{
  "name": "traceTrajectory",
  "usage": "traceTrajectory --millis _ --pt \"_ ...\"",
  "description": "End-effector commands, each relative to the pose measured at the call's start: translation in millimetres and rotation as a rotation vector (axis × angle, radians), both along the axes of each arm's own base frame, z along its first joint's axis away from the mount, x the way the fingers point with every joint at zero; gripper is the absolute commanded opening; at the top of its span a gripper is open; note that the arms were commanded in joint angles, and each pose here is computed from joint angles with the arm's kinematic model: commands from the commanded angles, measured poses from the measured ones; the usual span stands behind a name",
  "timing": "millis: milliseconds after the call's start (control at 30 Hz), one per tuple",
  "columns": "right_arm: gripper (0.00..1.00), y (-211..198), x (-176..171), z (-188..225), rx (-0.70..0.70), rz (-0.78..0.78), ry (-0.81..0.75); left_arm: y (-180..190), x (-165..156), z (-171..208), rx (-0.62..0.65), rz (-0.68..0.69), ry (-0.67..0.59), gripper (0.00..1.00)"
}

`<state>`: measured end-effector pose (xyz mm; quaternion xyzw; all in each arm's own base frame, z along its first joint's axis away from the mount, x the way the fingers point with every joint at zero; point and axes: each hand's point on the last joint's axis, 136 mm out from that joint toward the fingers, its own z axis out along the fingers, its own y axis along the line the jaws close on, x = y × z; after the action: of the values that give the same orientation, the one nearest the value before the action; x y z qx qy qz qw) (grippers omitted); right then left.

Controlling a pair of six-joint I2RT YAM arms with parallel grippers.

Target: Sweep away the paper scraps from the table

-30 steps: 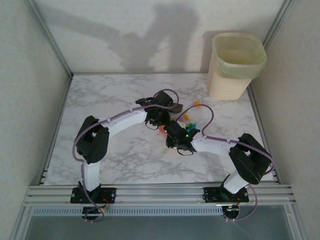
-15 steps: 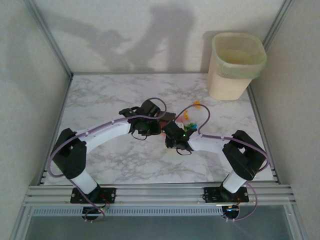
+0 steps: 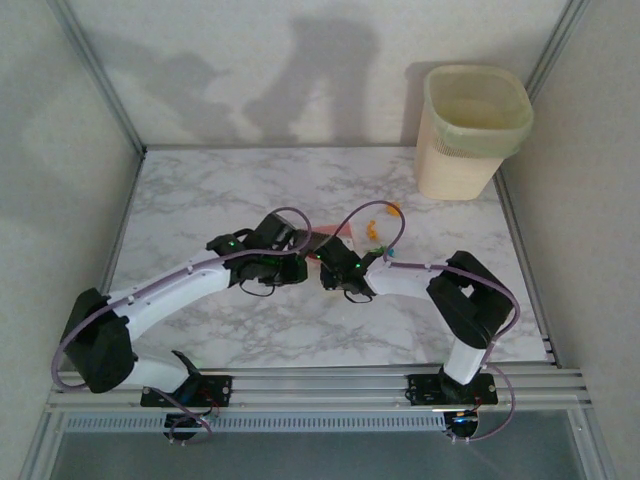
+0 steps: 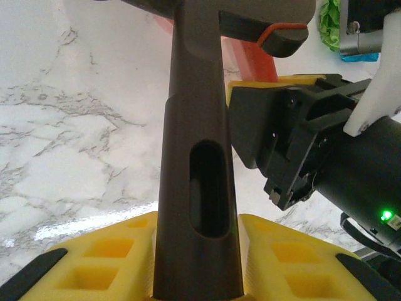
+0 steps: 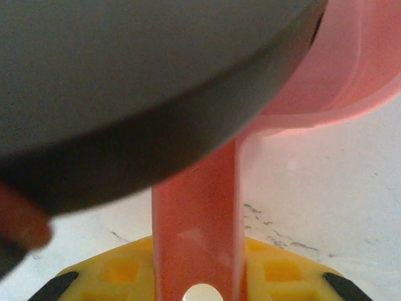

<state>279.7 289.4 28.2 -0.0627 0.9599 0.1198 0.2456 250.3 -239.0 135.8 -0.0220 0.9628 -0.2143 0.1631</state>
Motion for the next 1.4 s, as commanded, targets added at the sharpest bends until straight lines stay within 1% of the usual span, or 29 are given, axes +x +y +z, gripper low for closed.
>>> traceTrajectory --millis 0,67,233,300,433,533,733,833,900,967,1033,1167,1367 --pt "0.00 -2 -14 -19 -0.033 0.053 0.062 6 5 21 -0.045 0.036 -0.060 0.00" --pt "0.00 -2 -14 -19 -0.025 0.053 0.054 13 10 31 -0.047 0.066 -0.091 0.00" --pt "0.00 3 -13 -15 0.017 0.070 0.031 26 21 62 -0.108 0.132 -0.169 0.00" --pt "0.00 6 -14 -13 0.031 0.081 0.022 33 25 70 -0.131 0.162 -0.198 0.00" --pt "0.00 11 -14 -5 0.074 0.104 -0.017 56 34 79 -0.127 0.259 -0.269 0.00" --pt "0.00 13 -15 3 0.097 0.122 -0.048 76 38 77 -0.117 0.337 -0.307 0.00" --pt "0.00 16 -17 17 0.123 0.159 -0.103 116 41 70 -0.051 0.493 -0.414 0.00" --pt "0.00 16 -19 28 0.136 0.182 -0.147 140 38 58 -0.002 0.587 -0.466 0.00" --pt "0.00 14 -19 36 0.145 0.188 -0.179 149 35 43 -0.001 0.635 -0.482 0.00" --pt "0.00 12 -20 44 0.158 0.209 -0.212 150 31 27 -0.035 0.647 -0.496 0.00" --pt "0.00 10 -21 52 0.164 0.217 -0.246 150 27 19 -0.058 0.639 -0.521 0.00" --pt "0.00 4 -19 67 0.156 0.227 -0.305 158 21 28 -0.060 0.652 -0.574 0.00" --pt "0.00 -11 -15 92 0.075 0.233 -0.366 172 9 38 -0.134 0.724 -0.627 0.00"
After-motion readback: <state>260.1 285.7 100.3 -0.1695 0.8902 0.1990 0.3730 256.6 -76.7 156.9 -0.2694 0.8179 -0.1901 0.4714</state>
